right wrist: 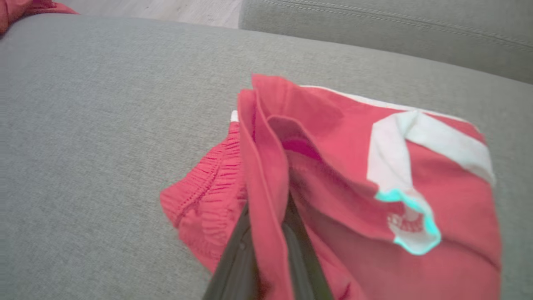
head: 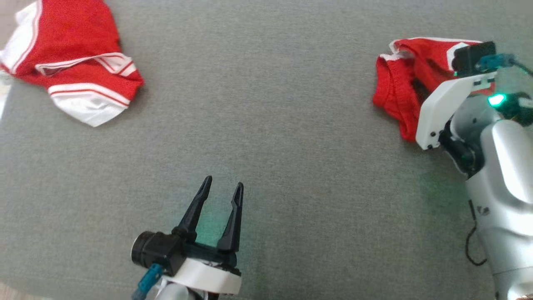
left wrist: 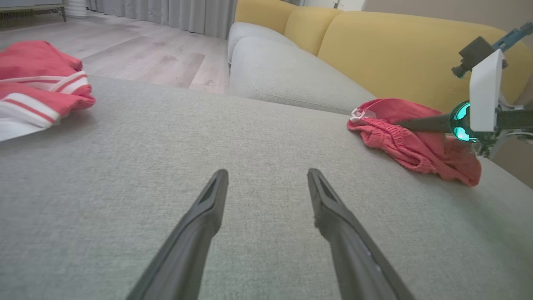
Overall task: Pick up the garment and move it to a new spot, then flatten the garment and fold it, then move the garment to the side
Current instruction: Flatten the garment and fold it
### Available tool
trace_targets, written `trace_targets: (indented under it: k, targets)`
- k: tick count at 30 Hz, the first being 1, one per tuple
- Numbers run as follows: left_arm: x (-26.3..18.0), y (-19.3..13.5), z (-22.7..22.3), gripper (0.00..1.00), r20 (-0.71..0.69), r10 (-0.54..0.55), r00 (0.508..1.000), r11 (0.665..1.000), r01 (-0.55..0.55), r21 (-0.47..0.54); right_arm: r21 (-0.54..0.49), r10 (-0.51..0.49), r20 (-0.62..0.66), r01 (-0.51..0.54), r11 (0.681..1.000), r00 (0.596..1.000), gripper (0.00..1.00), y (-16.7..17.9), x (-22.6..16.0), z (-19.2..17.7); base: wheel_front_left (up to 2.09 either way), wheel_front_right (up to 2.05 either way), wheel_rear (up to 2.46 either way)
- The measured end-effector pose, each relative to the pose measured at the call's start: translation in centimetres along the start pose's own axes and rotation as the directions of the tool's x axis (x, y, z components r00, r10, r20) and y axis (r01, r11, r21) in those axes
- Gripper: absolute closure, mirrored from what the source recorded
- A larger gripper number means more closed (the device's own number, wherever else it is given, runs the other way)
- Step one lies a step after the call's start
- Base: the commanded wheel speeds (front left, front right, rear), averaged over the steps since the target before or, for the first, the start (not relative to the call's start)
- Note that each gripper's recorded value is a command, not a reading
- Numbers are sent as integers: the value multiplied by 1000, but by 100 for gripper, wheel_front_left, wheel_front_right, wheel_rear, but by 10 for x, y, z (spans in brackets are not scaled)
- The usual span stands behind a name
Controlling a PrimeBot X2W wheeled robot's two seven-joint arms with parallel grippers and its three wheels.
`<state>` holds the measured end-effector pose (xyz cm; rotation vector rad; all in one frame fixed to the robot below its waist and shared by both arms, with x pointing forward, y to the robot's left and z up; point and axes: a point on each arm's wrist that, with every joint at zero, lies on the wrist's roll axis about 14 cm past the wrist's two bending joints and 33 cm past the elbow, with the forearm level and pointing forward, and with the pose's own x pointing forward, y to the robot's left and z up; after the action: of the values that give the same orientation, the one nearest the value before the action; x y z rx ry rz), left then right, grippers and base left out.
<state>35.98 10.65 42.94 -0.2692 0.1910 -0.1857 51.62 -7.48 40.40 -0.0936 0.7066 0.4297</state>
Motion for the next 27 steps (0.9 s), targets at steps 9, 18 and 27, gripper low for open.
trace_targets:
  k: [9, 18, 27]
  targets:
    - [-11, 3, -8, 0, -24, 23, 999, 1000, -23, -11, -69, 37, 1, -37, 997, 999, 0, 20, 2, -4, 0, 0, 0]
    - [-6, -5, -3, 0, -4, -7, 1000, 1000, 7, -9, -118, 102, 182, -81, 990, 978, 0, 42, -23, 23, 0, 0, 0]
    - [-20, -4, 2, 0, 17, 9, 1000, 1000, -8, -13, -111, -31, 396, 81, 990, 918, 0, 7, -86, 10, 0, 0, 0]
